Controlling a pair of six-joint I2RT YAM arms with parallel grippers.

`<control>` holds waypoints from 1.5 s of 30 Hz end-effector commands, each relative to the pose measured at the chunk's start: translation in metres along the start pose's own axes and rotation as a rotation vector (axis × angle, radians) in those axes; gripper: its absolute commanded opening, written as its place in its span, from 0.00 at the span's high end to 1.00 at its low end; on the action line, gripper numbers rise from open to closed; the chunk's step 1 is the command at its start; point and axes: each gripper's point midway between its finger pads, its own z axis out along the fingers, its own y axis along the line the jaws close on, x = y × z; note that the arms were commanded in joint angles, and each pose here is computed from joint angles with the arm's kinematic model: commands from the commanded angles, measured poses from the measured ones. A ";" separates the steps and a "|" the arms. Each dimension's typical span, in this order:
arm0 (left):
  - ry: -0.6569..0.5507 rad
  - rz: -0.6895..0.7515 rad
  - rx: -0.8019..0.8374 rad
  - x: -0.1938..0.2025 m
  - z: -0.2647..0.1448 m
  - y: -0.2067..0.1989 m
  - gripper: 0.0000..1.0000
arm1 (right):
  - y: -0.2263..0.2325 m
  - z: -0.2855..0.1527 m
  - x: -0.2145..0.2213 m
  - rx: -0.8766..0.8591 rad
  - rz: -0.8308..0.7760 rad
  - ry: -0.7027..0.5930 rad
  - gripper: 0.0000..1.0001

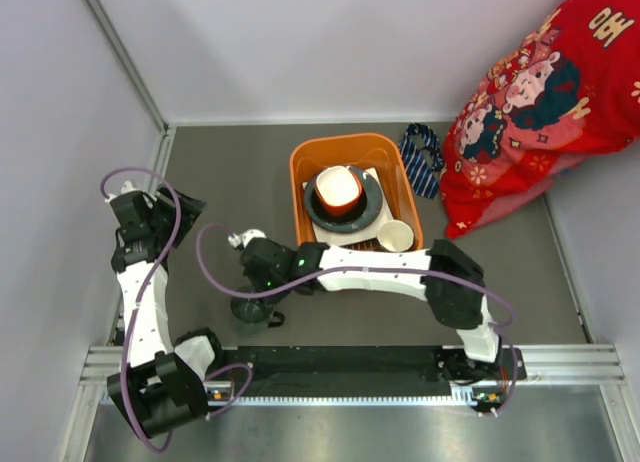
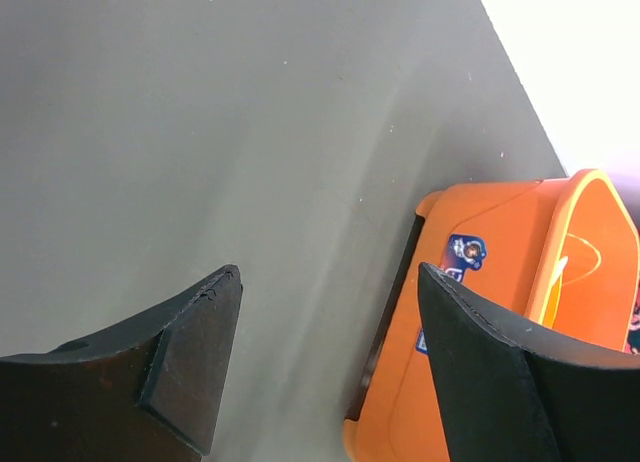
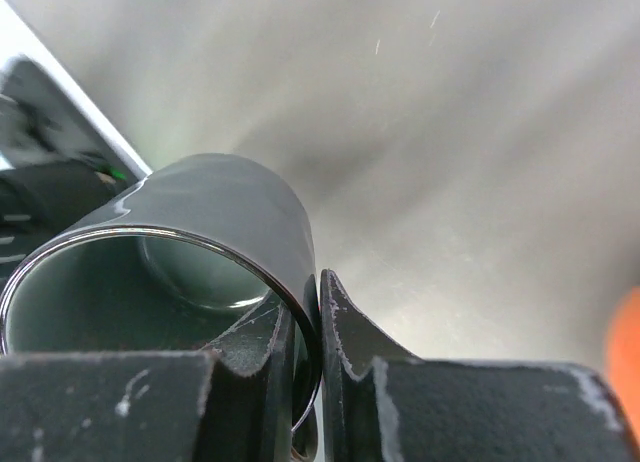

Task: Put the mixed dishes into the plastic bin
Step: Pick up the cup at the center of the board, then place the cup in the plastic bin.

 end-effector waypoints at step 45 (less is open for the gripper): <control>0.081 0.125 0.252 0.005 0.002 -0.051 0.25 | -0.197 -0.142 -0.041 0.350 0.064 -0.218 1.00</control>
